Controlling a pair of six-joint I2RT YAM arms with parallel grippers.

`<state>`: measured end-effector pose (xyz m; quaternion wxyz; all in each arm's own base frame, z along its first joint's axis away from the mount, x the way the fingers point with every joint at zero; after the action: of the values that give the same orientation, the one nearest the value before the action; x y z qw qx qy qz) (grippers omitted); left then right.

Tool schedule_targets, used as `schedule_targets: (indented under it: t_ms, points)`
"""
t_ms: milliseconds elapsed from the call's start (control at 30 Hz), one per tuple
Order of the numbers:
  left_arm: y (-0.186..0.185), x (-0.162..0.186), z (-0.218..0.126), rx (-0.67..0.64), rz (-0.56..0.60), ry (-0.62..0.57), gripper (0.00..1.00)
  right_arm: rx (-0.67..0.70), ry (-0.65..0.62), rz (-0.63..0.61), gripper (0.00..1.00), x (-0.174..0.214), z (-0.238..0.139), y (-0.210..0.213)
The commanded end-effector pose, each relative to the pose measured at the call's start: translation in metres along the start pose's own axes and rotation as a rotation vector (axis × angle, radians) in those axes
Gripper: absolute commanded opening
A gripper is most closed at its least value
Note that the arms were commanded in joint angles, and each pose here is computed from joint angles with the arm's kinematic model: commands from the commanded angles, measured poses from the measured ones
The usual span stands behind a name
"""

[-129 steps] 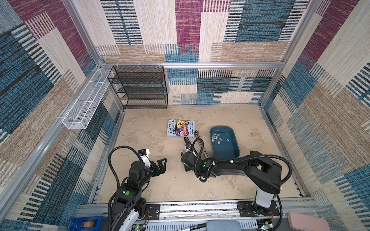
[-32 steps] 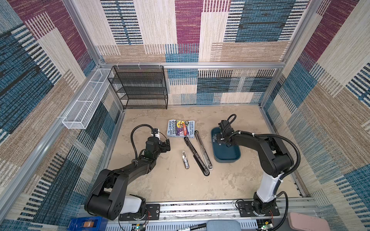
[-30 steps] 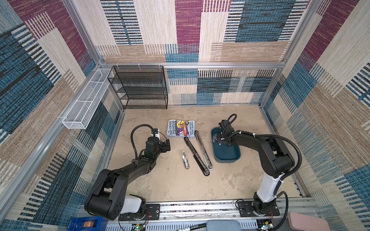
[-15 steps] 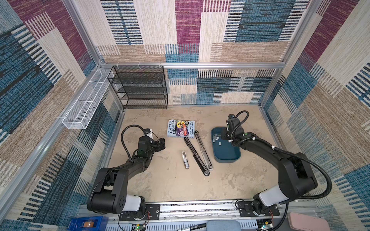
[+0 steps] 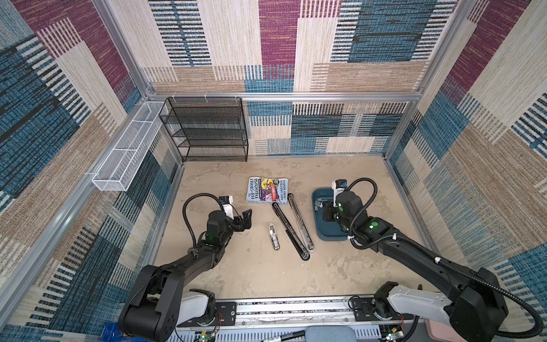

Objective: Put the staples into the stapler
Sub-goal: 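Lower the right gripper into the teal tub and grasp a staple strip, then carry the staple strip with the right gripper over the black stapler's channel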

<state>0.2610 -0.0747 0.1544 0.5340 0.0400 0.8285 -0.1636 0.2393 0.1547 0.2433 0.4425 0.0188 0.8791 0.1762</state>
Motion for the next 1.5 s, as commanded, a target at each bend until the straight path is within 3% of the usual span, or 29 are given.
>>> schedule_targets:
  t_ms: [0, 267, 500, 867, 1467]
  points:
    - [-0.009, -0.008, -0.001, 0.006, 0.074, -0.048, 0.96, -0.040, -0.022, 0.008, 0.11, 0.003, 0.005, 0.014]
    - [-0.015, -0.004, 0.003, -0.011, 0.113, -0.002, 0.96, -0.149, 0.043, -0.021, 0.10, 0.029, 0.030, 0.049]
    - [-0.016, -0.003, 0.001, 0.011, 0.113, 0.002, 0.95, -0.135, 0.129, -0.073, 0.08, 0.069, 0.041, 0.069]
    - [-0.017, -0.001, 0.000, 0.005, 0.105, 0.016, 0.95, -0.127, 0.232, -0.172, 0.08, 0.096, 0.030, 0.052]
    - [-0.018, -0.001, 0.002, 0.006, 0.109, 0.024, 0.94, -0.094, 0.311, -0.152, 0.07, 0.129, 0.017, 0.048]
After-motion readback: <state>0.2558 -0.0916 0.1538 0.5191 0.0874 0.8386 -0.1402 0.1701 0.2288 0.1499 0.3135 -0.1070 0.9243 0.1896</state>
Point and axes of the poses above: each gripper's point midway between its finger pads, its own z axis out along the fingers, its own y axis along the line the jaws close on, x = y × z, the point moved 10 cm from there along -z, back along the fingers, and after that the axes turned 5 degrees about z, right-handed, at the moved point
